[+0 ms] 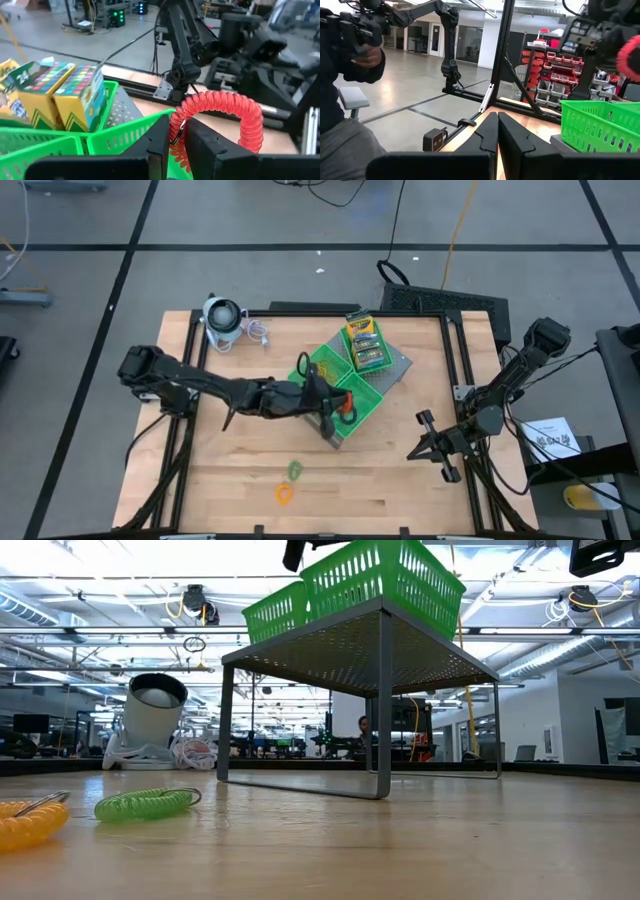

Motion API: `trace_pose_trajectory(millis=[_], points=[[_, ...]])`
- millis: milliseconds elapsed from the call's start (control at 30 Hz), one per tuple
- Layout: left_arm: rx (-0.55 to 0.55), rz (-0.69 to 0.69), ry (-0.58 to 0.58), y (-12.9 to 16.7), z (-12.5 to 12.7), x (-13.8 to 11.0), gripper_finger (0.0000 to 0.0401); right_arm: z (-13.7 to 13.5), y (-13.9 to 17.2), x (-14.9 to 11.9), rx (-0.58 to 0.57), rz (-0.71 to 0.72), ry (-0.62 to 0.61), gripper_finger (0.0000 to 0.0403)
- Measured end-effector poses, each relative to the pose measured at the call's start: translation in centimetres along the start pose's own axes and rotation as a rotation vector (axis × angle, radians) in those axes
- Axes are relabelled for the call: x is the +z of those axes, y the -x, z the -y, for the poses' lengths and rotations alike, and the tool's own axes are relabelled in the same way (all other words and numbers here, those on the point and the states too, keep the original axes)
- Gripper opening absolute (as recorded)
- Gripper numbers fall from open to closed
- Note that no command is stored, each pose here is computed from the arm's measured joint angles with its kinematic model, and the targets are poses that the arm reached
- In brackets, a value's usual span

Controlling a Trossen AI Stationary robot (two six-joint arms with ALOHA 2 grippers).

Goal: Pick & Place Office Desk Supplies
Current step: Put the orange spring keychain into the bottom green bin on the shelf

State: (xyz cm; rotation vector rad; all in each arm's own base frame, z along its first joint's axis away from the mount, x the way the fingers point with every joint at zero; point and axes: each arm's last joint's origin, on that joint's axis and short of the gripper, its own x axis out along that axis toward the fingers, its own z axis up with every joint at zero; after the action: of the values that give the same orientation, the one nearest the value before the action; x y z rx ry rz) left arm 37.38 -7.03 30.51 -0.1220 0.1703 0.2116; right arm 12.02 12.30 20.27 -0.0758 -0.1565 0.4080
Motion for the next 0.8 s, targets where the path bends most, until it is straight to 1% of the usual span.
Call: trace_pose_trajectory(millis=[133,233,300,400,533,600,667,733,800], points=[[0.021,-0.021,0.093,-0.23,-0.62,-0.13,0.0057,0.00,0.00,-0.01,0.000,-0.001,0.000,0.0000],[0.028,-0.036,0.092,-0.27,-0.77,-0.27,0.0059,-0.01,0.00,-0.06,0.001,-0.005,0.003,0.0000],[0.027,-0.036,0.089,-0.24,-0.71,-0.28,0.0068,-0.01,0.00,-0.05,0.001,-0.005,0.003,0.0000],[0.022,-0.039,0.102,-0.18,-0.54,-0.33,0.0098,-0.01,0.00,-0.05,0.001,-0.005,0.003,0.0000],[0.023,-0.038,0.153,-0.18,-0.54,-0.33,0.0158,-0.01,0.00,-0.05,0.001,-0.005,0.002,0.0000],[0.024,-0.040,0.141,-0.18,-0.56,-0.35,0.0187,-0.01,0.00,-0.05,0.001,-0.005,0.003,0.0000],[0.020,-0.048,0.101,-0.18,-0.57,-0.41,0.0211,-0.01,0.00,-0.05,0.001,-0.005,0.002,0.0000],[0.014,-0.050,0.071,-0.17,-0.53,-0.43,0.0229,-0.01,0.00,-0.05,0.001,-0.005,0.003,0.0000],[0.011,-0.050,0.065,-0.14,-0.44,-0.44,0.0242,-0.01,0.00,-0.05,0.001,-0.005,0.003,0.0000]])
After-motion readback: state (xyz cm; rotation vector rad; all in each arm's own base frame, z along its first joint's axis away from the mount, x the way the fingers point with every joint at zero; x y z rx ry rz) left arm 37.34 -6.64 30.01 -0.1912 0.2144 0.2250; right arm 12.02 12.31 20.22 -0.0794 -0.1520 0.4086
